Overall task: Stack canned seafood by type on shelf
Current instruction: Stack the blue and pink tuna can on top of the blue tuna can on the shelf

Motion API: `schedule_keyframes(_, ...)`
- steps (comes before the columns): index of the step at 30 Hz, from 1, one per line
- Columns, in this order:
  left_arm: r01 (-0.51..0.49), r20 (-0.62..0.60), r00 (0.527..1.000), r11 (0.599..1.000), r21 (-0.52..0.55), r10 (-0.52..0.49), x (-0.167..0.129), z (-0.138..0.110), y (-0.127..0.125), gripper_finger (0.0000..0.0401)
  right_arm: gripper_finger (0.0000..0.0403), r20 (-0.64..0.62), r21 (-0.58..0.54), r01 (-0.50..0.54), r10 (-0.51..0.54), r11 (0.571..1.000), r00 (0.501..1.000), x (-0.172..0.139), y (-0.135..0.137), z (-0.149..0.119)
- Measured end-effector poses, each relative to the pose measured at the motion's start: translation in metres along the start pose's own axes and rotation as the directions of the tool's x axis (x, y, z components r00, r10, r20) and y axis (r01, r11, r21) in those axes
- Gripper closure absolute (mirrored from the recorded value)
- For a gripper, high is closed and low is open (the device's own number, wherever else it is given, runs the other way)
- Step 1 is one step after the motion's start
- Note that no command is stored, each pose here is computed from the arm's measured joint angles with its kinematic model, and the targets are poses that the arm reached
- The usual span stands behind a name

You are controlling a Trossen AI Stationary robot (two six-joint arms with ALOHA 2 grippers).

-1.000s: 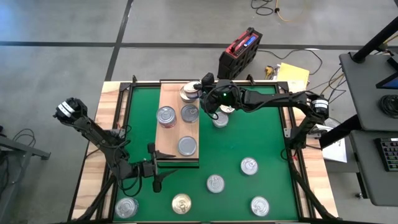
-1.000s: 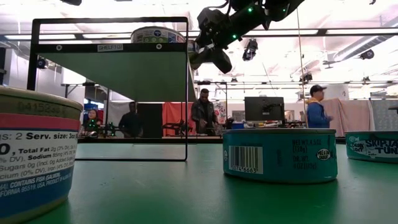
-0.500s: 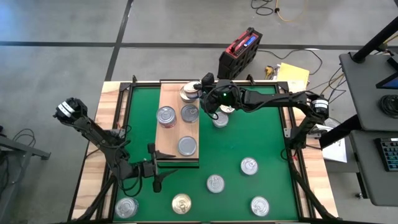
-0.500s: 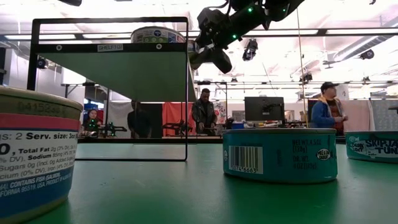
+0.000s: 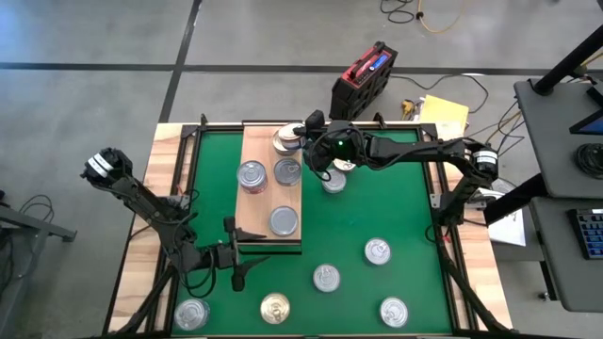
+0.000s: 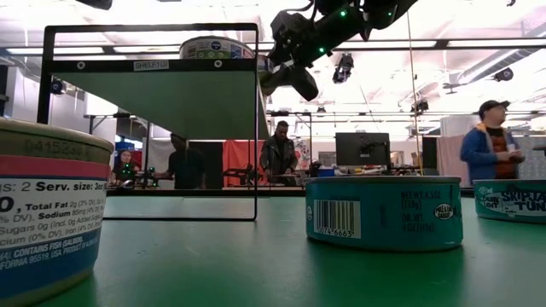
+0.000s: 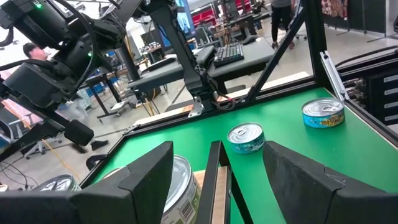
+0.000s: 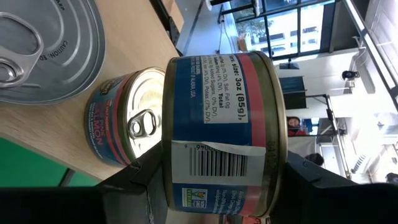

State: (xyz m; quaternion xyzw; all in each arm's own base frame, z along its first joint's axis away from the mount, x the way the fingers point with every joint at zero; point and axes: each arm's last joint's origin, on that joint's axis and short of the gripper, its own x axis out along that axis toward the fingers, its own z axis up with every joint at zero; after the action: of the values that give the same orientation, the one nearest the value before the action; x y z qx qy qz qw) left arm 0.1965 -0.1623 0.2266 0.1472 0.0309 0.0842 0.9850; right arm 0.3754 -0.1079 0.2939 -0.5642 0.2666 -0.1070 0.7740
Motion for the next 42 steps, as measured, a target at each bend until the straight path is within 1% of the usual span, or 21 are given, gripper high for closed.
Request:
schedule_keyframes(19,0.002,-0.007,1.000,1.000,0.002,-0.002,0.0000,-0.0010,-0.0003,0.0168,0.0221,-0.002,-0.001,-0.004,0.004,1.000,1.000,0.0000,0.0004,-0.0001)
schedule_keyframes(27,0.002,-0.010,1.000,1.000,-0.005,-0.002,0.0000,-0.0015,-0.0004,0.0168,0.0221,-0.008,-0.006,-0.025,0.025,1.000,1.000,0.0000,0.0024,-0.0008)
schedule_keyframes(42,0.002,-0.008,1.000,1.000,-0.011,-0.002,0.0000,-0.0012,-0.0003,0.0168,0.0221,-0.008,-0.014,-0.014,0.013,1.000,1.000,0.0002,0.0001,-0.0016)
